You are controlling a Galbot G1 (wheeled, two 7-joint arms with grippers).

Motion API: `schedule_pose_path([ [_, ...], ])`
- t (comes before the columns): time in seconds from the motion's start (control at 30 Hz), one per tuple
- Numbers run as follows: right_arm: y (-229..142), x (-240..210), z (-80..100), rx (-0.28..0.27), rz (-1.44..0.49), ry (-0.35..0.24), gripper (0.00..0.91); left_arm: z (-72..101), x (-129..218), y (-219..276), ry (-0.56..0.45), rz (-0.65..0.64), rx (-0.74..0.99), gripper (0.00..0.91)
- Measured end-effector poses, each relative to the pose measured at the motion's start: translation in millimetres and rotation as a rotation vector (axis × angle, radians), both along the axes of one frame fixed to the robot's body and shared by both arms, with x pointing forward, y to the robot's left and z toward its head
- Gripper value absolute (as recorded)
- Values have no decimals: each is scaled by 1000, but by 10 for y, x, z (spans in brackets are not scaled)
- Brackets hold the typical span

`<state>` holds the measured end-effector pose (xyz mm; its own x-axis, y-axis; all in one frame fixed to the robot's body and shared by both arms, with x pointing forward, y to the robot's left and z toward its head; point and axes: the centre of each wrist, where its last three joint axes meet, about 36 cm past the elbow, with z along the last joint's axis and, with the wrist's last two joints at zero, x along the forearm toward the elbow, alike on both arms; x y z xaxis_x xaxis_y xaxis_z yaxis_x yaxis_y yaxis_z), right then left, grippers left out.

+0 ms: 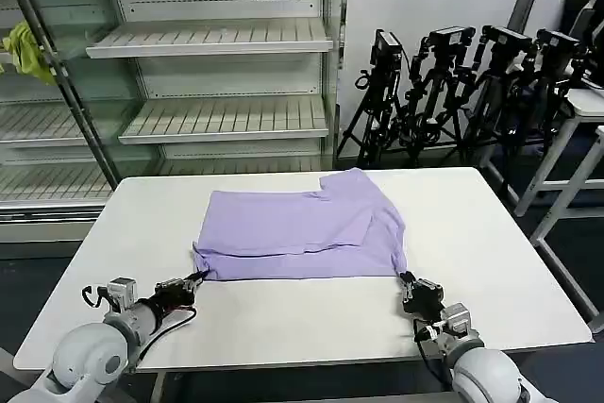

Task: Fold and organize the clothes.

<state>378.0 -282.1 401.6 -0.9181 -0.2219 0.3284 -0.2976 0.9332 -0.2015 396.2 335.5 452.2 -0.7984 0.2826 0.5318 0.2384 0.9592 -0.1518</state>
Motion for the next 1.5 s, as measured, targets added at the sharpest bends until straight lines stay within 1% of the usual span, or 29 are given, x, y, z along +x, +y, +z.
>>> schedule_pose_path([
  [0.23,-19,-66,55,-8,8,9,0,31,-53,34,4,-3,11,60],
  [0.5,-101,-219,247,-37,31,24,0,131,-171,49,13,-13,25,60],
  [0.67,-129,-358,392,-59,54,43,0,203,-314,43,31,-31,32,60],
  [0.93,-121,-600,525,-112,95,89,0,326,-595,-7,56,-65,53,60],
  [1.23,-119,-860,584,-184,127,150,0,453,-952,-70,87,-91,71,60],
  [1.37,-137,-902,600,-218,119,163,0,497,-1099,-91,106,-101,83,60],
  [1.5,-163,-903,616,-246,99,162,0,491,-1211,-96,126,-102,96,60],
])
